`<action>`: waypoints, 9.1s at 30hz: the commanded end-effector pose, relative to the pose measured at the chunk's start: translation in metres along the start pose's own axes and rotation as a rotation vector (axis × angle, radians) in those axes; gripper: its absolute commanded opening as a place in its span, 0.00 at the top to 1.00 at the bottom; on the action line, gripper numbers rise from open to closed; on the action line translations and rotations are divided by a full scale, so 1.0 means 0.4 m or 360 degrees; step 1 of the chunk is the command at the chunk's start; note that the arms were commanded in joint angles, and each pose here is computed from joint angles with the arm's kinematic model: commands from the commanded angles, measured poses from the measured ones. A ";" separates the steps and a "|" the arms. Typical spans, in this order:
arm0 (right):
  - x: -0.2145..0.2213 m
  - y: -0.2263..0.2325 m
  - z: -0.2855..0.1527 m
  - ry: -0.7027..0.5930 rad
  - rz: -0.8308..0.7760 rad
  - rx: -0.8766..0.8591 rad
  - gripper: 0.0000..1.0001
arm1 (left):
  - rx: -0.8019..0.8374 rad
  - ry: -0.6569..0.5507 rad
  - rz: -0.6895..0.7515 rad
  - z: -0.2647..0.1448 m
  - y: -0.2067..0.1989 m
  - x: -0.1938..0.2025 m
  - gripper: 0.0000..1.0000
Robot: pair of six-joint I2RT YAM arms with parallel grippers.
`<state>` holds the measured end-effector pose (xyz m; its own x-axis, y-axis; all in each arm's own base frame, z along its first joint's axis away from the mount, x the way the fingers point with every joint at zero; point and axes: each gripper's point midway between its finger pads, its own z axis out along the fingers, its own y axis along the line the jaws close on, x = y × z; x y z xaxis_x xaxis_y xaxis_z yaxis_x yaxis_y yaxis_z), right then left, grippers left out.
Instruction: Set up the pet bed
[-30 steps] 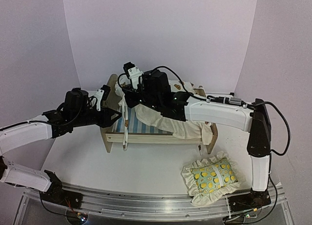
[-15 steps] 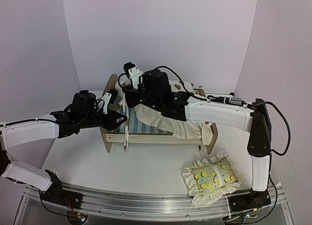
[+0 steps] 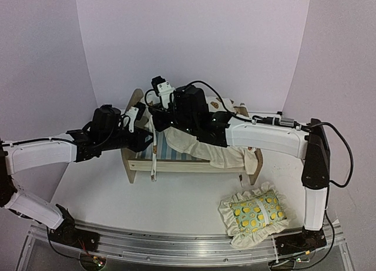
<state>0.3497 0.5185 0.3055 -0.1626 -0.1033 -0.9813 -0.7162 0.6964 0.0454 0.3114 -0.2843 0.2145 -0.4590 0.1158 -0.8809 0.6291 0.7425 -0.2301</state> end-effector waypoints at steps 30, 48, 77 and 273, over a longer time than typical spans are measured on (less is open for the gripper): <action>-0.153 -0.024 -0.105 -0.0252 0.0042 0.0014 1.00 | -0.0247 -0.0226 0.0301 -0.093 -0.023 -0.254 1.00; -0.128 -0.010 -0.088 -0.0220 0.0090 -0.0032 1.00 | -0.0622 -0.0379 0.0532 -0.184 0.049 -0.338 1.00; 0.080 0.026 -0.016 0.0053 0.0290 -0.0136 1.00 | -0.0714 -0.0182 0.0206 -0.197 0.129 -0.103 0.88; 0.538 0.148 0.145 -0.0533 -0.0544 0.0342 0.56 | -0.0329 -0.0219 -0.0187 -0.189 -0.025 -0.391 1.00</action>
<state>0.3087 0.5725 0.0745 0.2861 -0.2268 -0.9310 -0.4884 0.8014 -0.3453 0.3269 -0.2266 0.2629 -0.6550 0.1277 -0.7448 0.2852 0.9545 -0.0871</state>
